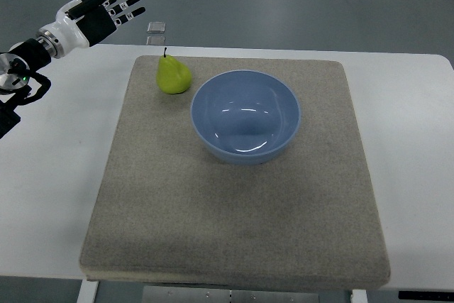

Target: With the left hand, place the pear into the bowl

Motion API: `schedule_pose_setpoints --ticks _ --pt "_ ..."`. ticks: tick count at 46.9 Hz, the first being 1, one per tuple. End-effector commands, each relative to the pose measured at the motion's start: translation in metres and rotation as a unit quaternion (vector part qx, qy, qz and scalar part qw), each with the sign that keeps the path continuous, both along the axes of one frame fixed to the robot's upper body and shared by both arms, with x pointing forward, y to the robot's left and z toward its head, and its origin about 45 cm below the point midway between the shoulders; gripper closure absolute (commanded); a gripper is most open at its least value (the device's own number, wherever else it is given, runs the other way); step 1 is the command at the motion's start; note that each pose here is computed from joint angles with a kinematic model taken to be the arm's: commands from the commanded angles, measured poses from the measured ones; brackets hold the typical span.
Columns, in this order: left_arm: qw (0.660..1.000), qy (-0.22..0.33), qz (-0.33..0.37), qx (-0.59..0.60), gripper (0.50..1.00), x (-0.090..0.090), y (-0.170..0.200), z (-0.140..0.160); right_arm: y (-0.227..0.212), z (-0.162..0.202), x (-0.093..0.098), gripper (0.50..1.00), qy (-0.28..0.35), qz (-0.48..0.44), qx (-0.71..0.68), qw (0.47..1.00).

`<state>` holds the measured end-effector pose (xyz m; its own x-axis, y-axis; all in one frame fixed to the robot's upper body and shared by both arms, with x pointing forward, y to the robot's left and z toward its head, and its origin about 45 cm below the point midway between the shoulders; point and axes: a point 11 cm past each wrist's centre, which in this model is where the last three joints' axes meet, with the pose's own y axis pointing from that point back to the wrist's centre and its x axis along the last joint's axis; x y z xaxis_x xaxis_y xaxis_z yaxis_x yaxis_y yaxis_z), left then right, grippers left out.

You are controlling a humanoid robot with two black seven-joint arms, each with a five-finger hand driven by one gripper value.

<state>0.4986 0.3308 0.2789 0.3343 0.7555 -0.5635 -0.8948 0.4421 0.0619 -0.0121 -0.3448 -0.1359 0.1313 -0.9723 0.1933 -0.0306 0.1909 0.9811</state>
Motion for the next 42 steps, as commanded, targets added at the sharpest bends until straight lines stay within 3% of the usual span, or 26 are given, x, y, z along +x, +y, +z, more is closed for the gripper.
schedule_pose_setpoints --ticks 1,31,42 --pt "1.000 0.001 -0.001 -0.001 0.506 0.000 -0.002 -0.001 0.000 0.000 0.000 0.576 0.000 0.000 0.000 1.000" --pt "1.000 -0.003 -0.001 0.015 0.506 0.002 0.002 0.004 0.000 0.000 0.000 0.574 0.000 0.000 0.000 1.000" --pt "0.979 -0.027 -0.055 0.193 0.506 0.005 -0.006 0.012 0.000 0.000 0.000 0.576 0.000 0.000 0.000 1.000"
